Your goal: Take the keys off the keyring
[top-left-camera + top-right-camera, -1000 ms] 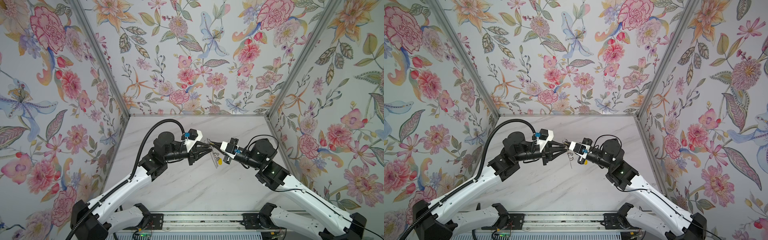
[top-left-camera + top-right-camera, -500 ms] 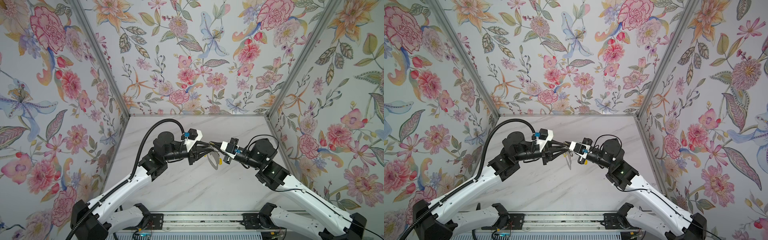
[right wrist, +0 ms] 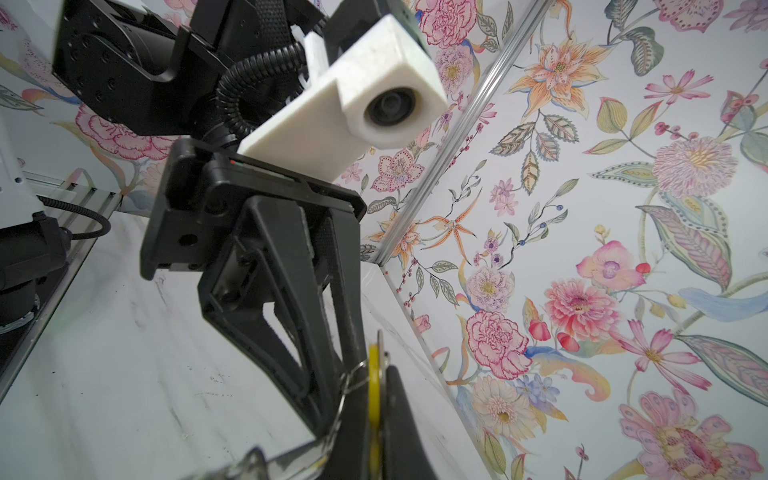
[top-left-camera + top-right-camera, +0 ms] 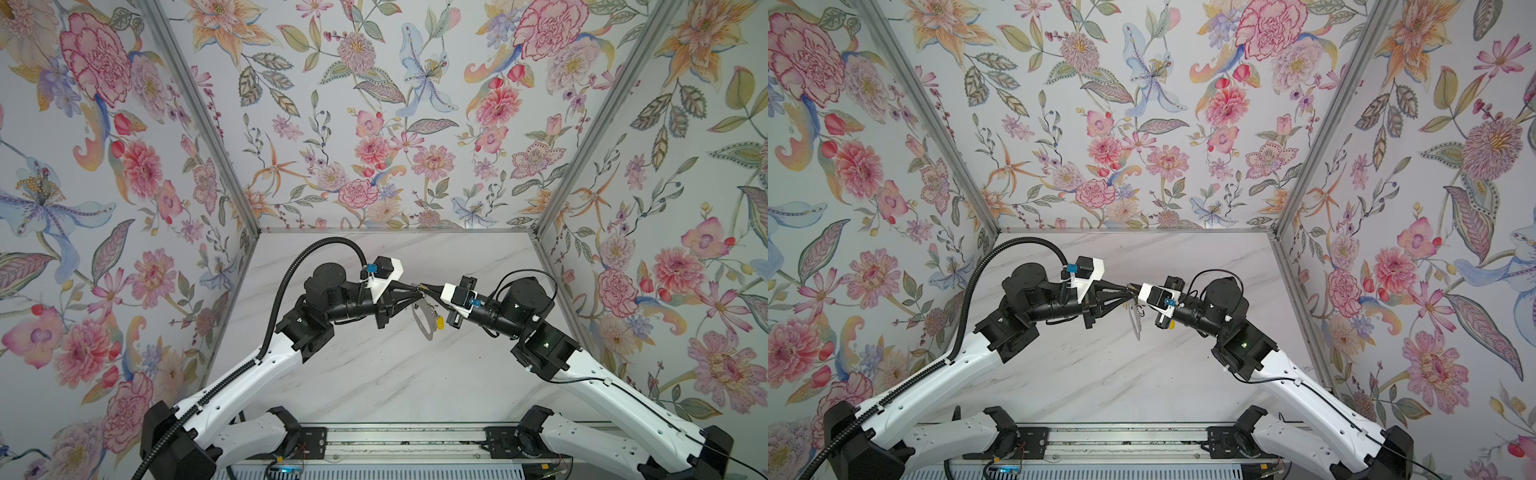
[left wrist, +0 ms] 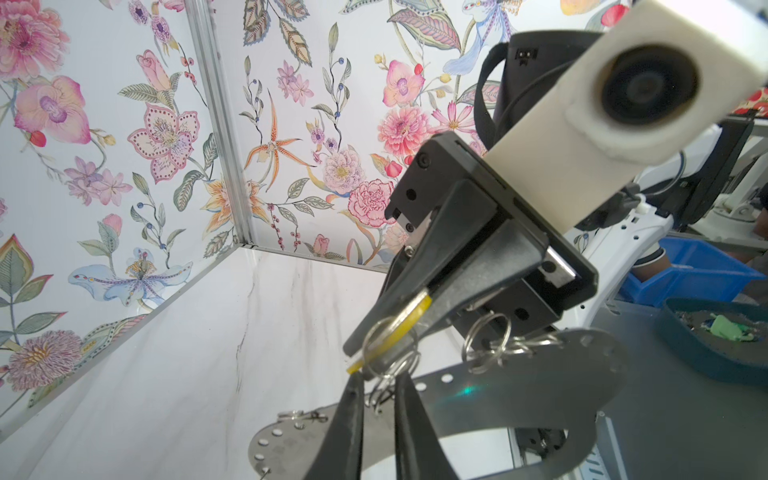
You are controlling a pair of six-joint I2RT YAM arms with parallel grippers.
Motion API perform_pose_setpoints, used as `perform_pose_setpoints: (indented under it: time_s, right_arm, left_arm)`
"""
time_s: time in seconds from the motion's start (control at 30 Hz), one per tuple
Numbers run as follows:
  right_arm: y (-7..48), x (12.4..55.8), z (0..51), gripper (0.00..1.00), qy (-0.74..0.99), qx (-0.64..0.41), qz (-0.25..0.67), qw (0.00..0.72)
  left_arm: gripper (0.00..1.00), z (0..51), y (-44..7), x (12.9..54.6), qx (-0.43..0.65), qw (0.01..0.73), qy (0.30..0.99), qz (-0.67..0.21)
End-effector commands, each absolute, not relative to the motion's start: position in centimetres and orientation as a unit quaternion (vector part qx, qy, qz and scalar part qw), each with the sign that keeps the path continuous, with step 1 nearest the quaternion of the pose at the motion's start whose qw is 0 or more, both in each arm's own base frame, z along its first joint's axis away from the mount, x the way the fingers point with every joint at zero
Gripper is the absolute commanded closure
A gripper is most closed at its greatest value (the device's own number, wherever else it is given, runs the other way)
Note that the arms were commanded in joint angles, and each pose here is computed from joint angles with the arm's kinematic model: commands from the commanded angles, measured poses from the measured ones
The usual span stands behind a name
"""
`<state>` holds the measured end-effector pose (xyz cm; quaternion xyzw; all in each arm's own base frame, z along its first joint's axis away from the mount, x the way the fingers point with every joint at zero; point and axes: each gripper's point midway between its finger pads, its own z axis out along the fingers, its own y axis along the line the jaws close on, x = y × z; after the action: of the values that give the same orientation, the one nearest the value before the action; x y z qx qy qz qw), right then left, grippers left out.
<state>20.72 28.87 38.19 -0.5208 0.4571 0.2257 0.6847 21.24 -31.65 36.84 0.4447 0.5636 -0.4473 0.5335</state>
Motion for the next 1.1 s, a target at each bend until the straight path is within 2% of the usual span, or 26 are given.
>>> perform_pose_setpoints:
  time_s: [0.0, 0.07, 0.27, 0.63, 0.87, 1.0, 1.07]
  right_arm:
    - [28.9, 20.6, 38.4, 1.00, 0.456, -0.518, 0.233, 0.685]
    - [28.8, 20.7, 38.6, 1.00, 0.456, -0.515, 0.231, 0.688]
    - [28.7, 21.1, 38.8, 1.00, 0.460, -0.512, 0.222, 0.691]
    - [30.5, 21.1, 38.7, 1.00, 0.457, -0.560, 0.124, 0.680]
    - [32.4, 22.2, 35.9, 1.00, 0.472, -0.610, 0.028, 0.636]
    - [32.9, 22.9, 34.8, 1.00, 0.481, -0.614, 0.018, 0.626]
    - [33.0, 22.9, 34.6, 1.00, 0.485, -0.613, 0.025, 0.624]
  left_arm:
    - [0.95, 39.1, -31.0, 20.4, 0.449, 0.564, 0.528, -0.449]
    - [1.00, 38.9, -31.0, 20.4, 0.450, 0.562, 0.531, -0.448]
    - [1.00, 38.7, -30.7, 20.4, 0.453, 0.564, 0.536, -0.436]
    - [1.00, 36.0, -31.1, 22.5, 0.515, 0.509, 0.613, -0.315]
    - [1.00, 37.0, -32.3, 22.0, 0.562, 0.497, 0.598, -0.282]
    - [1.00, 38.3, -32.9, 21.5, 0.578, 0.513, 0.566, -0.287]
    - [0.95, 38.5, -32.9, 21.2, 0.586, 0.526, 0.547, -0.285]
